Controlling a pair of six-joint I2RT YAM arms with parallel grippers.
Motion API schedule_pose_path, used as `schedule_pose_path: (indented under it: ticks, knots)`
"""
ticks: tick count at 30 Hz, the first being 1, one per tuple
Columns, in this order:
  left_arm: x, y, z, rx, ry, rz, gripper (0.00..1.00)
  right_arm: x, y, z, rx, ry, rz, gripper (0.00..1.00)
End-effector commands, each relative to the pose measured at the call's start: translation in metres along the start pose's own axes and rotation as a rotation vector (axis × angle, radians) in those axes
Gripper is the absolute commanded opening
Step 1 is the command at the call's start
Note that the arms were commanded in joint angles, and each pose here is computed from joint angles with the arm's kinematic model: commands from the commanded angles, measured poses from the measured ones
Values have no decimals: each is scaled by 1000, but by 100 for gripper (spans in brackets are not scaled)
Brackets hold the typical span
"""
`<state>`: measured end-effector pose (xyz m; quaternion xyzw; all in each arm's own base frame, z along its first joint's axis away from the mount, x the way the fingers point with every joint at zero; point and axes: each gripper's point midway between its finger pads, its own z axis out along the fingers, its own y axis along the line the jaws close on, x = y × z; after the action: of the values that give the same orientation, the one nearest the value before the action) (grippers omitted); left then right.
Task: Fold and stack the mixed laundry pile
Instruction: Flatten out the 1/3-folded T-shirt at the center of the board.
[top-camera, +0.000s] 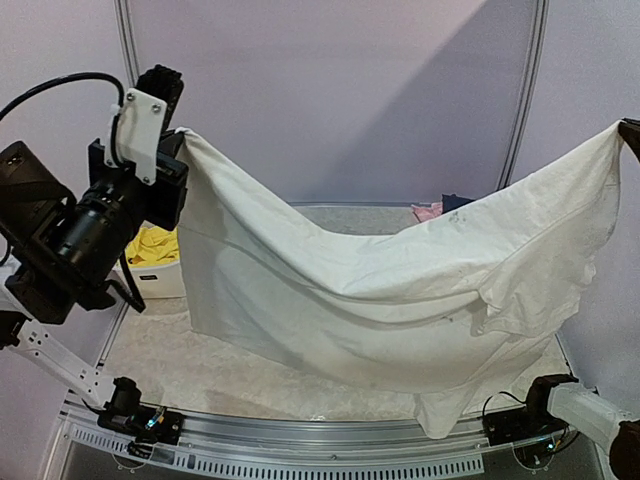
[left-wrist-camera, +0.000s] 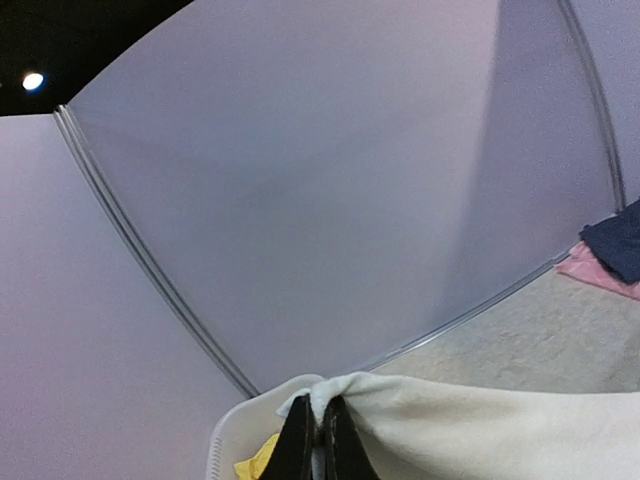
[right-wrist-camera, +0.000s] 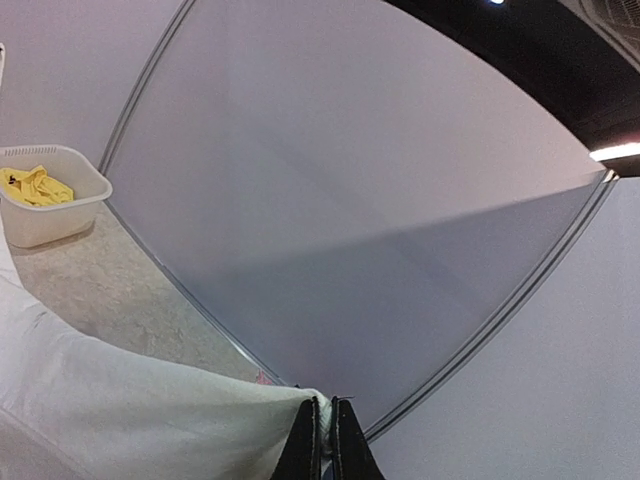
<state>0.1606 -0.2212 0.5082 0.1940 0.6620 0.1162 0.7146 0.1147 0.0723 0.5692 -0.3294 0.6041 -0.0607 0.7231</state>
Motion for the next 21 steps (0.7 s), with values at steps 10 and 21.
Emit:
schedule_pose_path:
  ticks: [10, 21]
  knots:
    - [152, -19, 79, -106, 295, 43, 0, 201, 49, 140, -304, 361, 245, 0]
    - [197, -3, 157, -113, 532, -14, 0, 230, -5, 202, -106, 398, 293, 0]
